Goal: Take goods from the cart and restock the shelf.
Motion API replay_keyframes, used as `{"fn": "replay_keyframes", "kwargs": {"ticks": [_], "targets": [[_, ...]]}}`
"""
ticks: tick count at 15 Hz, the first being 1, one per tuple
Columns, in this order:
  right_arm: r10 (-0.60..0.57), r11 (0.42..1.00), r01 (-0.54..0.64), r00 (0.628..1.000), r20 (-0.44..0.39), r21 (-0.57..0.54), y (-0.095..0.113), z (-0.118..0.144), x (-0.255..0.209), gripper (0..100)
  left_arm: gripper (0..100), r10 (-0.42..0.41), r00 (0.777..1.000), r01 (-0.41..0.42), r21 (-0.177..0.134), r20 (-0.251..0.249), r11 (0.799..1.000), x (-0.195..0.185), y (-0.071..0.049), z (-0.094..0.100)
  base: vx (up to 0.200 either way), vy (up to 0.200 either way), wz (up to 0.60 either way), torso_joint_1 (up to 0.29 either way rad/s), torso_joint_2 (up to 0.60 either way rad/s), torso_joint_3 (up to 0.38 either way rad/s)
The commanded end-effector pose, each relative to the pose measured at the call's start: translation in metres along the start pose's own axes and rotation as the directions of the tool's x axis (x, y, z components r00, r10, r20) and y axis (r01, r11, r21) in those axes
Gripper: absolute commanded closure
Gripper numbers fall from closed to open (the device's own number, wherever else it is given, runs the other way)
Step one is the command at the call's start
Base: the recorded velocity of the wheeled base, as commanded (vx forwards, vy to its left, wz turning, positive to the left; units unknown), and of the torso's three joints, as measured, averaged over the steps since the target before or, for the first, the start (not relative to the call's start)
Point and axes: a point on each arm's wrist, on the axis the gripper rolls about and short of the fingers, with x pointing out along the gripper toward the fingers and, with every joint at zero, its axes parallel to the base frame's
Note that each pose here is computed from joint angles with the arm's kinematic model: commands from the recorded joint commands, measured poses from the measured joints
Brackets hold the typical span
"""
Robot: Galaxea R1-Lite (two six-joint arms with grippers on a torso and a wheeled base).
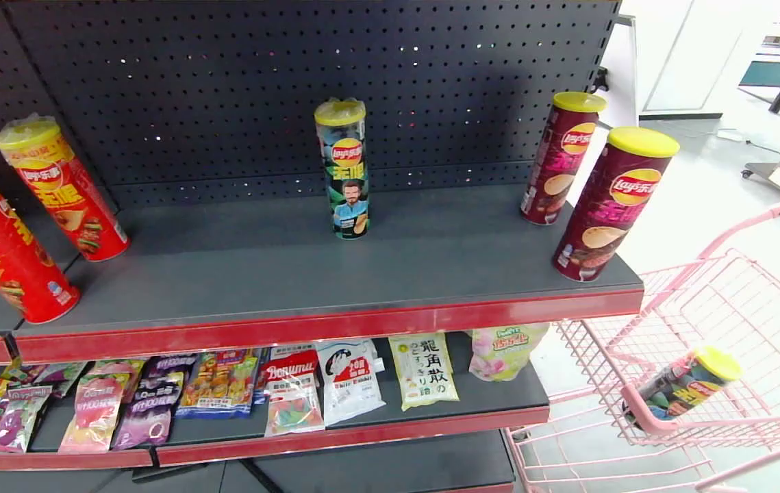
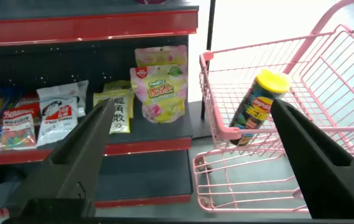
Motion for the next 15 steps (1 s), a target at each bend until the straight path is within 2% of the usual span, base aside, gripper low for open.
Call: {"fn": "replay_keyframes", "kwargs": {"ticks": [1,9,13,15], "targets": [[0.001,1.0,-0.001,1.0,0.0,0.001,0.0,0.0,0.0,0,0,0.001,1.0,-0.001,-0.001,-0.001,1.0,0.0001,0.0,0.0,0.0,-0.2,0.0,0.002,0.0,0.002],[-0.001,1.0,0.001,1.0,0.0,0.002,-0.0001,0.0,0.0,0,0,0.001,1.0,-0.001,-0.001,-0.001,1.0,0.0001,0.0,0.0,0.0,-0.2,0.0,0.003,0.0,0.001],[-0.001,1.0,0.001,1.0,-0.002,-0.001,-0.0001,-0.0004,0.0002,0,0,0.001,1.0,-0.001,-0.001,-0.001,1.0,0.0001,0.0,0.0,0.0,0.0,0.0,0.0,0.0,0.0],[-0.002,1.0,0.002,1.0,0.0,-0.001,-0.0001,0.0,0.0,0,0,0.001,1.0,-0.001,-0.001,-0.001,1.0,0.0001,0.0,0.0,0.0,0.0,-0.6,0.002,0.0,0.005]]}}
